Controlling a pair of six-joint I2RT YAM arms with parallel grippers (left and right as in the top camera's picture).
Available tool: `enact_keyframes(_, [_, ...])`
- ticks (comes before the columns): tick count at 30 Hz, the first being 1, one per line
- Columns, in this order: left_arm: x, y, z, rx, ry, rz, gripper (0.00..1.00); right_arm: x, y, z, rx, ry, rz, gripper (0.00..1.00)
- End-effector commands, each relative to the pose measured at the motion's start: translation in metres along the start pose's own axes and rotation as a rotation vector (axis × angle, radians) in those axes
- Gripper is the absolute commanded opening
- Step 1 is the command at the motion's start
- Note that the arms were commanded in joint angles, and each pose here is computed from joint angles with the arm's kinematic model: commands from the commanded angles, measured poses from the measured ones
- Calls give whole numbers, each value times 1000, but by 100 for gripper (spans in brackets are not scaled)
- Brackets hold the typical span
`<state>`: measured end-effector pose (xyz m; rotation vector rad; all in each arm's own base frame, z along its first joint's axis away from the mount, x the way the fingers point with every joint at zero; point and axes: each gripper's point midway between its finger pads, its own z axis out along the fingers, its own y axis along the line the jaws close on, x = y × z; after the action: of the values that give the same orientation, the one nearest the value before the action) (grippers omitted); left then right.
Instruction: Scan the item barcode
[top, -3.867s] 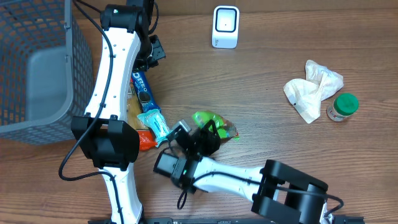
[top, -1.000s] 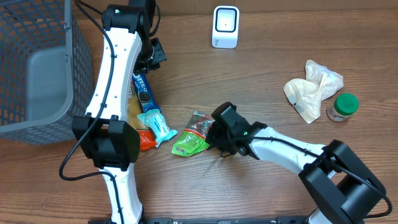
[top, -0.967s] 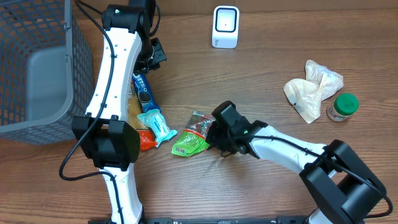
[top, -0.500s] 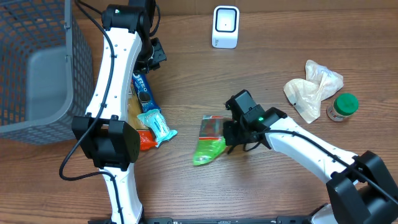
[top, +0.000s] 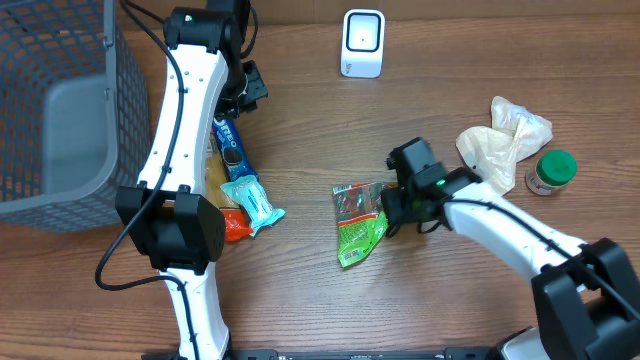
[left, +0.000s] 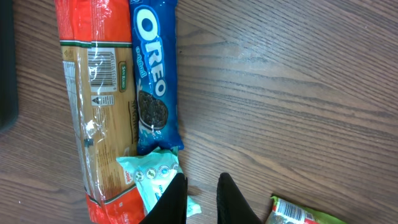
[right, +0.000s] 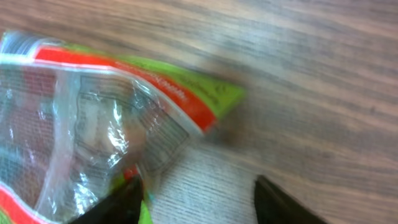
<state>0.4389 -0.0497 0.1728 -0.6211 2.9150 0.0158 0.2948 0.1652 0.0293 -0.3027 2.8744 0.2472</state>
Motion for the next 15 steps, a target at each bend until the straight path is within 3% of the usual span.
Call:
enact_keyframes(1, [2, -3, 5, -9, 6, -11, 11, -17, 15, -21, -202, 4, 77, 65])
enact_keyframes(7, [1, -3, 5, -9, 3, -11, 12, -18, 26, -34, -450, 42, 181, 71])
enact_keyframes(9, [1, -3, 5, -10, 2, -11, 13, -18, 29, -29, -461, 41, 206, 73])
enact_keyframes(11, [0, -1, 5, -18, -4, -11, 14, -15, 31, -23, -455, 46, 216, 85])
enact_keyframes(15, [-2, 2, 5, -36, -14, -11, 16, -10, 27, 0, -389, 57, 260, 86])
